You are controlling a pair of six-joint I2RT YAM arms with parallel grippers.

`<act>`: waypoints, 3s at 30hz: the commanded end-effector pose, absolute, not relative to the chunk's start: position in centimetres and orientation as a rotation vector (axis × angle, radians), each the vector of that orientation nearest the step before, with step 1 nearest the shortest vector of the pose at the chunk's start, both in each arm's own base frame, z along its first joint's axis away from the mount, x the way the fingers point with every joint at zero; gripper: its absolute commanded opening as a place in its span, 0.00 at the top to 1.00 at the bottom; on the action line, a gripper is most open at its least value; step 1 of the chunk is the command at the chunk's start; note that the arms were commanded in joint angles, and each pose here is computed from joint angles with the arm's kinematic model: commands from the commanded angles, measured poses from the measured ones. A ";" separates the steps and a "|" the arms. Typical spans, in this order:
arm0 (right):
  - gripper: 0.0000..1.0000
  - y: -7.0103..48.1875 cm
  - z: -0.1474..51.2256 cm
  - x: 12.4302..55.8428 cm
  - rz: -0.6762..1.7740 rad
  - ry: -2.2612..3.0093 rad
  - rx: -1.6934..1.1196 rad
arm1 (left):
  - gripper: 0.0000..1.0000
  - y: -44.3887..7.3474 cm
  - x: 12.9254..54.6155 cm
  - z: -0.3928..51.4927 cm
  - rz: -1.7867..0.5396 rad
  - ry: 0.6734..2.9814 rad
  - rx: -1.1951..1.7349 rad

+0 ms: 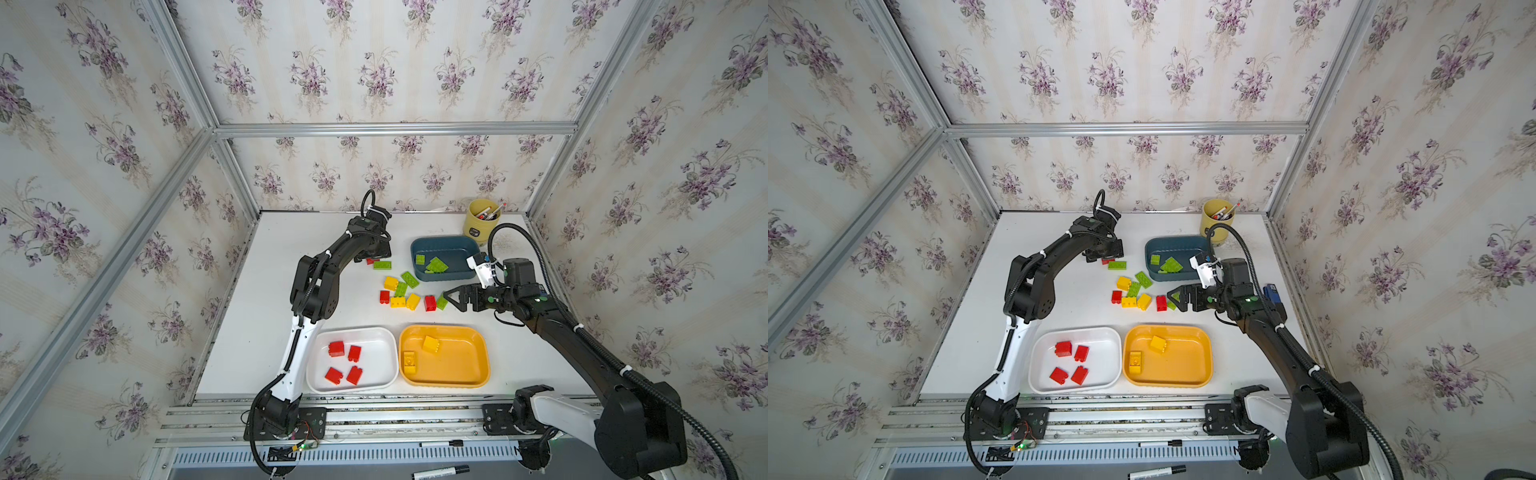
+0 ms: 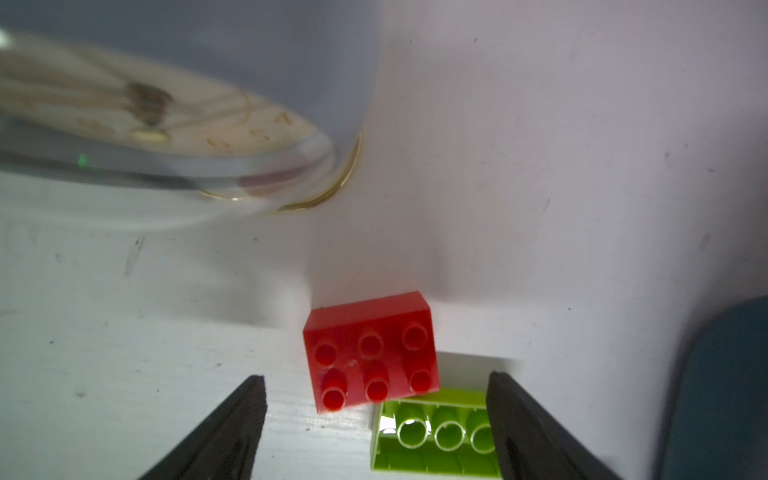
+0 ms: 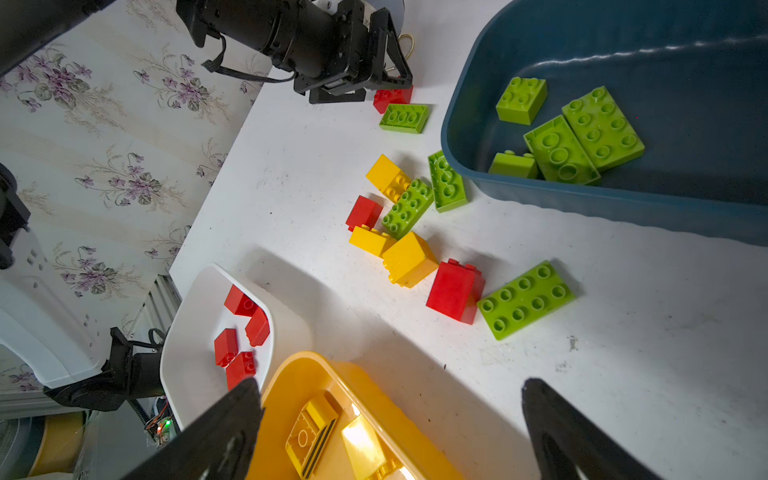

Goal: Sort the legos into containers by color
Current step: 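Move the left gripper back to the red bricks near the clock, then lower the left gripper and grasp a small red brick near the clock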

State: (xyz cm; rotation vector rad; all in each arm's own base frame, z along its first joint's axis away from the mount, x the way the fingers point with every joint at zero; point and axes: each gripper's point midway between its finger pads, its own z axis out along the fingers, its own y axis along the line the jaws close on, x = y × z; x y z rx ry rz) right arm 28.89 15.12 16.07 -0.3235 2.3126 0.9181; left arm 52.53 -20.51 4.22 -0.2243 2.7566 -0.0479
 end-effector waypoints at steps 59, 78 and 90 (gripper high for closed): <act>0.00 15.5 17.0 30.4 0.911 2.278 -0.382 | 0.21 -16.7 50.9 4.7 -0.068 2.526 -1.277; 0.00 16.1 17.8 30.8 0.954 2.261 -0.392 | 0.25 -15.7 52.5 2.2 -0.138 2.506 -1.423; 0.00 16.2 18.0 31.1 0.961 2.258 -0.401 | 0.34 -14.8 49.7 1.6 -0.023 2.602 -1.432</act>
